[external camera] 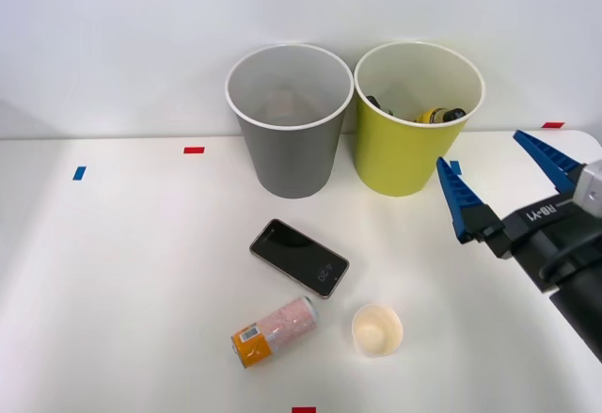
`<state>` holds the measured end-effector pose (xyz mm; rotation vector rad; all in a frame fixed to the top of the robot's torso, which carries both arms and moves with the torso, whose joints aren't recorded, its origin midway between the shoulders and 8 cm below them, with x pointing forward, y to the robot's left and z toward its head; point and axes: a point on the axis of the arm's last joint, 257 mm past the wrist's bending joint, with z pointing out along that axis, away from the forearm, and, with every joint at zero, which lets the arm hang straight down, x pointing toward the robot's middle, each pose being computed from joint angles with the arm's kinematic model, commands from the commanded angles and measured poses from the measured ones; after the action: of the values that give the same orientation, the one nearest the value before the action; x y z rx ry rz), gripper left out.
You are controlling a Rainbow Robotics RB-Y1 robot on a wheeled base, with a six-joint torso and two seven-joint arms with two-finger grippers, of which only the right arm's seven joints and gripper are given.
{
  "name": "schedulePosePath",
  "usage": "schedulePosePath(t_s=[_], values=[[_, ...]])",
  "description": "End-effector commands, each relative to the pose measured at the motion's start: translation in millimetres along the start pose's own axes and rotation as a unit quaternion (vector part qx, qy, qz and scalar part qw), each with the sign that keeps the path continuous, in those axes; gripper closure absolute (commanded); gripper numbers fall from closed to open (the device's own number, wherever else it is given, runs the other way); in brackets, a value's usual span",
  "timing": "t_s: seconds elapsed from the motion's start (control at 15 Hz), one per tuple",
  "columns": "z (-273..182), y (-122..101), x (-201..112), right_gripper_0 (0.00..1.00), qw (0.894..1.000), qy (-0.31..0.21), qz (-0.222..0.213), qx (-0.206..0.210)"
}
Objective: Put cans in the gray bin, plastic bottles in the light green bin
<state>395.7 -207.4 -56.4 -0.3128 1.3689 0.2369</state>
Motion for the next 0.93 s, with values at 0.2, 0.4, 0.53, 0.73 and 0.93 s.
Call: schedulePosePath(t_s=[0.2,0.4,0.53,0.73,0.93], values=[[-40,-20,16,0.0,0.993,-0.005,-0.007,0.119],[-53,-32,24,0.0,0.986,0.002,-0.005,0.169],[-60,-38,30,0.0,0.983,0.011,-0.003,0.183],[-71,-45,38,0.0,0.98,0.025,-0.013,0.197],[-74,-48,36,0.0,0.976,0.029,-0.049,0.21]])
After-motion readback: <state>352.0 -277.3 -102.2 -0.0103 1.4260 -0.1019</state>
